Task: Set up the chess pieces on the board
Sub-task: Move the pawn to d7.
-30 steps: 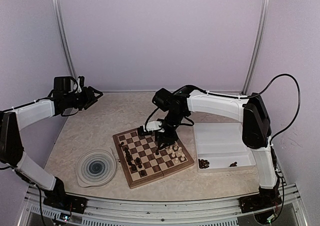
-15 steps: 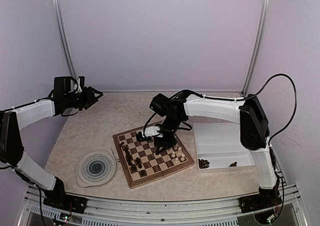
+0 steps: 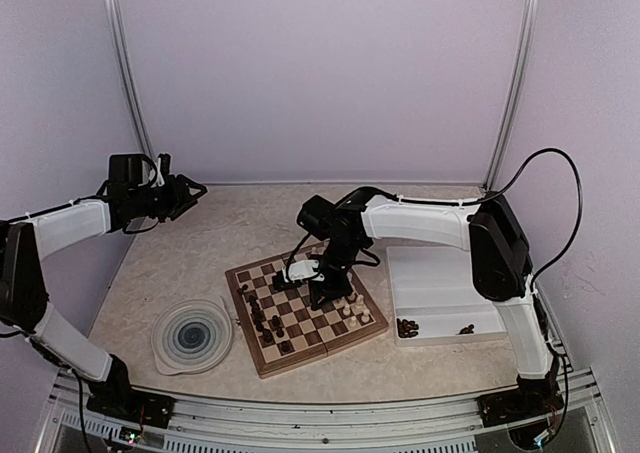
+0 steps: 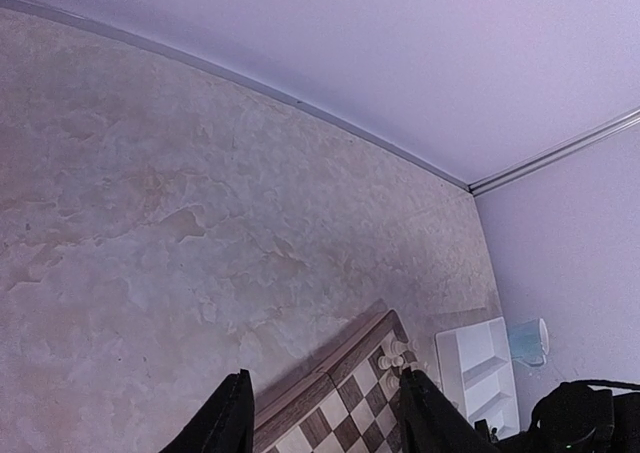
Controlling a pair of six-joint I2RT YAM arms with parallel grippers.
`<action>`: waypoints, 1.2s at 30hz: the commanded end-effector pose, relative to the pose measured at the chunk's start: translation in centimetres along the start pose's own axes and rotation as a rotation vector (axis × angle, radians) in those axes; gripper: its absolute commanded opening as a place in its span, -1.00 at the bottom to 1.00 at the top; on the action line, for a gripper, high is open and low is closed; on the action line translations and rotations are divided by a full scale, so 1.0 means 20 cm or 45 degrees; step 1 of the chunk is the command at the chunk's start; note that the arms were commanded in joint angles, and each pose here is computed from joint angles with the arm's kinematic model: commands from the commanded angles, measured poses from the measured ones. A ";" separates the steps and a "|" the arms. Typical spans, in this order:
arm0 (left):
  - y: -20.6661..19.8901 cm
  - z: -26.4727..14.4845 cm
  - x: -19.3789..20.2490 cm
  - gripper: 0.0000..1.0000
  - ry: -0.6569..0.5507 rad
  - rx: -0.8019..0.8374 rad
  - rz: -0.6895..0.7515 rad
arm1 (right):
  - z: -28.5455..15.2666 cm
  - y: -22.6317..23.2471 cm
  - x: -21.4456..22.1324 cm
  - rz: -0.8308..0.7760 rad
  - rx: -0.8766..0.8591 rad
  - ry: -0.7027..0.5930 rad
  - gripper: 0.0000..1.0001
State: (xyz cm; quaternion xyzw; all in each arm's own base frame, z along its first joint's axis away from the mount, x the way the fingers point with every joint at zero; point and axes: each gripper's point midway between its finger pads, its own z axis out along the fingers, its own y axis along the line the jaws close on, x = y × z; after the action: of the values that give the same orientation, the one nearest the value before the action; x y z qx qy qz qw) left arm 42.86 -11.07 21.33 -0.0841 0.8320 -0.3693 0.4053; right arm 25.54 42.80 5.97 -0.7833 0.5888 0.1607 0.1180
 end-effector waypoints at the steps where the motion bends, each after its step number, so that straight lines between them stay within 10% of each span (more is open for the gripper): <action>1: 0.00 0.01 0.00 0.00 0.001 0.023 -0.006 | 0.03 0.01 -0.04 -0.035 -0.034 -0.015 -0.70; 10: 0.00 0.01 0.00 -0.01 0.008 0.027 -0.012 | -0.01 -0.05 -0.16 -0.069 0.023 -0.062 -0.98; 36: 0.00 0.02 0.01 -0.01 0.022 0.036 -0.018 | 0.18 -0.02 -0.42 -0.208 0.027 -0.094 -0.96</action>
State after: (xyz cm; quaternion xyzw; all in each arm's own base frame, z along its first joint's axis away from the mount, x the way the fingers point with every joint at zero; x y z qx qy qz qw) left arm 42.78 -11.38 21.00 -0.0849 0.8327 -0.3790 0.3947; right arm 24.53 51.35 7.22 -0.8115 0.5313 0.1664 0.1775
